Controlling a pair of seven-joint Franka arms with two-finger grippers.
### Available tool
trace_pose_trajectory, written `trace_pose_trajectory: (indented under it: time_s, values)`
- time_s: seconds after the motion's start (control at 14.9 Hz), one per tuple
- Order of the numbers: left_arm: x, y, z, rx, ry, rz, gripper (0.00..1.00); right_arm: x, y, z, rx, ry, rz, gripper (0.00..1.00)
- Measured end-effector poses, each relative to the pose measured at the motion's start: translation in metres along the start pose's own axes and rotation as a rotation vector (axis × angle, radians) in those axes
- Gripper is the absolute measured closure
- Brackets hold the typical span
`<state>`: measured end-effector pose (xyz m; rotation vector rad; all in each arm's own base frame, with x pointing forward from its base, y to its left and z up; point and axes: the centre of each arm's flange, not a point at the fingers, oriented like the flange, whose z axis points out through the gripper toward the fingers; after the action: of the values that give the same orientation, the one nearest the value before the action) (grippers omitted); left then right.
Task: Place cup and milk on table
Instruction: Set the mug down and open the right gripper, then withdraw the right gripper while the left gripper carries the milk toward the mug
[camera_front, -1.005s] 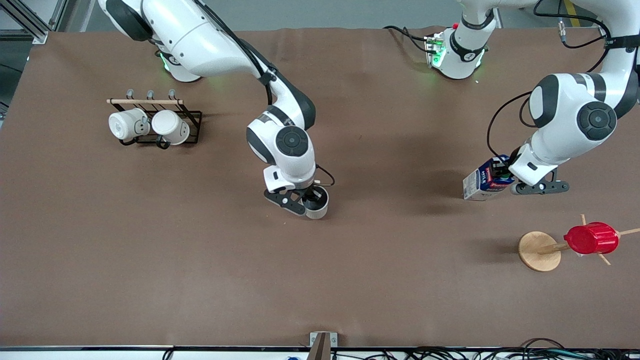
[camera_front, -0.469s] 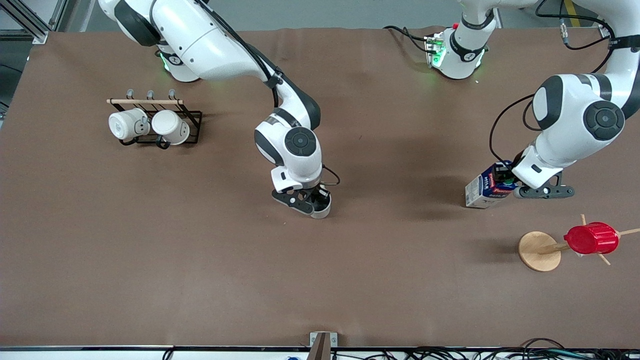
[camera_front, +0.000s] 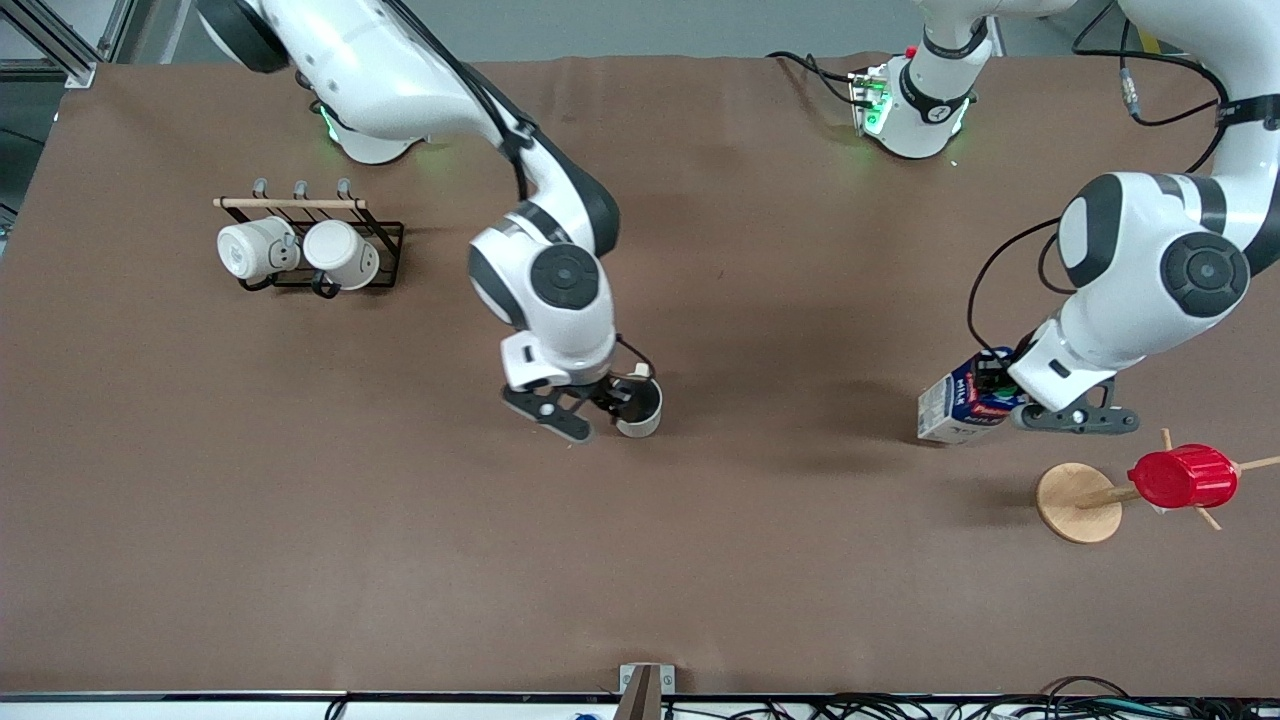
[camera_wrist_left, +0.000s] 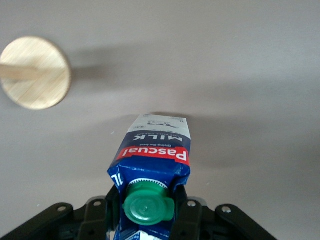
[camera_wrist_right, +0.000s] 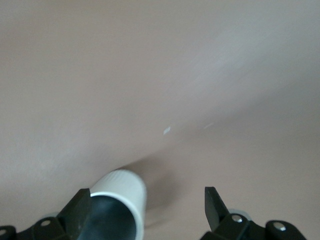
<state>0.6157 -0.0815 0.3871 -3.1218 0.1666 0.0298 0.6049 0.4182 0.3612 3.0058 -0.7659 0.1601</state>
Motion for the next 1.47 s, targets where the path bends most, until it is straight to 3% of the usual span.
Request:
trace_pose_trajectory:
  time_s: [0.27, 0.54, 1.07, 1.47]
  values:
    - [0.024, 0.062, -0.002, -0.018, 0.017, -0.004, 0.58, 0.112, 0.127, -0.134, -0.081, 0.007, -0.029, 0.00]
    - [0.032, 0.162, 0.011, -0.028, 0.020, 0.003, 0.58, 0.181, 0.253, -0.207, -0.065, 0.014, -0.083, 0.00]
    - [0.013, 0.309, 0.012, -0.030, -0.002, -0.034, 0.58, 0.208, 0.417, -0.283, -0.026, -0.070, -0.379, 0.00]
    - [-0.002, 0.337, 0.023, -0.019, -0.018, -0.050, 0.58, 0.205, 0.420, -0.276, -0.007, -0.084, -0.404, 0.00]
